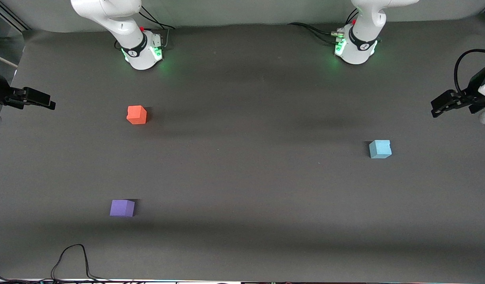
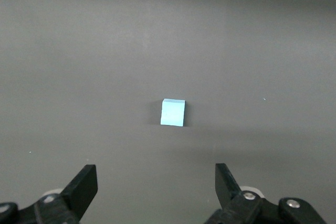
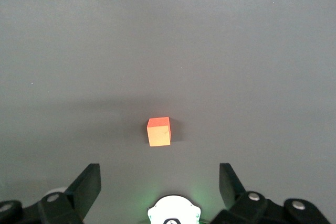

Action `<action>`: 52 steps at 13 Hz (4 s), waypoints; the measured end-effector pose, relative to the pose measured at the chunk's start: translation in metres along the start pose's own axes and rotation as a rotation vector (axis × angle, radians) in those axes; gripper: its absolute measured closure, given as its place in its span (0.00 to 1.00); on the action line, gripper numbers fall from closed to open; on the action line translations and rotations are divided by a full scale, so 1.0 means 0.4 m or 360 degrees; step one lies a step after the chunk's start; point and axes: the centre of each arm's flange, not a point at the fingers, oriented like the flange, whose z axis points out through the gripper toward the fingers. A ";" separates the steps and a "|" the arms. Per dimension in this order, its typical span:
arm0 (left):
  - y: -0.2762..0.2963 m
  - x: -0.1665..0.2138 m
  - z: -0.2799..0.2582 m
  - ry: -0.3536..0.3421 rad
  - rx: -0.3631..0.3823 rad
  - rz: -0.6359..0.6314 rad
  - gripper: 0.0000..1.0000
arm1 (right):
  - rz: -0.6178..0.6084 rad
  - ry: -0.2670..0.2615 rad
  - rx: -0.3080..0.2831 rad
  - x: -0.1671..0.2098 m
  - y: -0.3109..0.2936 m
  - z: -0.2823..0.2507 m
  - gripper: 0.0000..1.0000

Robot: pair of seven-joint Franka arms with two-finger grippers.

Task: Place blue block between orange and purple blocks

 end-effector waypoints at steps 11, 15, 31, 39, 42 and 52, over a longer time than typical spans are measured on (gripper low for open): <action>0.012 0.026 -0.048 -0.0023 -0.0024 0.0008 0.00 | -0.0001 -0.0029 -0.0002 0.010 -0.002 0.017 0.00; 0.006 0.048 0.000 -0.0083 -0.0074 -0.0013 0.00 | 0.0000 -0.0031 -0.0003 0.013 -0.001 0.020 0.00; -0.022 -0.027 0.878 -0.0183 -0.0096 -0.0036 0.00 | 0.0027 -0.0010 0.0000 0.017 0.020 0.014 0.00; 0.003 -0.059 1.024 -0.0246 -0.0103 -0.0017 0.03 | 0.0076 -0.0009 0.0004 0.018 0.044 0.014 0.00; 0.029 -0.055 1.018 -0.0226 -0.0104 0.0013 0.27 | 0.0171 0.0002 0.0009 0.018 0.072 0.011 0.00; -0.055 0.087 0.198 -0.0211 -0.0084 -0.0025 0.48 | 0.0165 0.0028 0.0016 0.028 0.065 0.010 0.00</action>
